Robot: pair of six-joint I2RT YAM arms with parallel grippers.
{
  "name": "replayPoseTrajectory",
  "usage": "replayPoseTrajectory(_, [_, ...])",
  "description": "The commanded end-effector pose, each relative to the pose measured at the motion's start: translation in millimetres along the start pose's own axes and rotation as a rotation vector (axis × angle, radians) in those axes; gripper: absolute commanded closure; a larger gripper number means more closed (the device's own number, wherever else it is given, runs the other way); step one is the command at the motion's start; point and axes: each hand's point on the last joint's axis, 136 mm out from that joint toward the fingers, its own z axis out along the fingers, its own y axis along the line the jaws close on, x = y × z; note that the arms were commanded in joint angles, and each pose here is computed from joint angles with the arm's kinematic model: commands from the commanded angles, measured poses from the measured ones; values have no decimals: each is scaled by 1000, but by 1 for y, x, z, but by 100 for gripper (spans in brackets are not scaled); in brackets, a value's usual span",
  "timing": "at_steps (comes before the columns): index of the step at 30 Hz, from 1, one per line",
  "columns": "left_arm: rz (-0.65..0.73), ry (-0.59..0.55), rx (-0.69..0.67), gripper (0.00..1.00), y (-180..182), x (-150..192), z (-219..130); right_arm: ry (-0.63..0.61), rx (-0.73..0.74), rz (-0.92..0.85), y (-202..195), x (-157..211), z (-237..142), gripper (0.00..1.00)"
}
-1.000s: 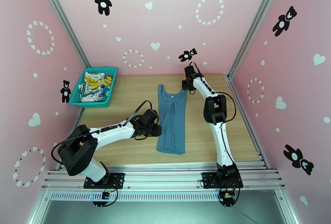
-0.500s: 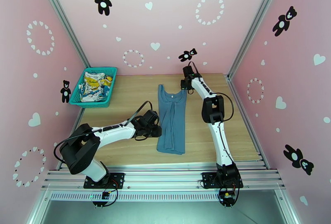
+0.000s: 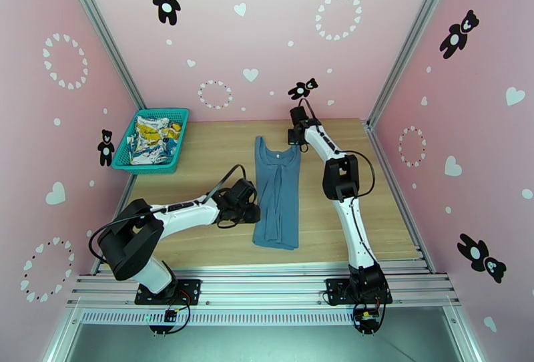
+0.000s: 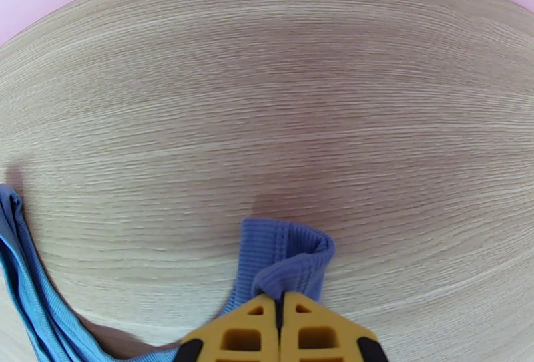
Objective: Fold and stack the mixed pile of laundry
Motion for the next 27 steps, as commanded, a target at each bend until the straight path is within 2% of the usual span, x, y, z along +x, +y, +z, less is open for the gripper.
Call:
replayPoseTrajectory(1, [3,6,11,65,1,2,1,-65,1,-9,5,-23,-32,100])
replayPoseTrajectory(7, [3,9,15,65,1,3,2,-66,28,-27,6,-22,-34,100])
replayPoseTrajectory(18, [2,11,22,65,0,4,1,-131,36,-35,15,-39,-54,100])
replayPoseTrajectory(27, [2,17,24,65,0,5,2,-70,11,-31,27,-17,-25,98])
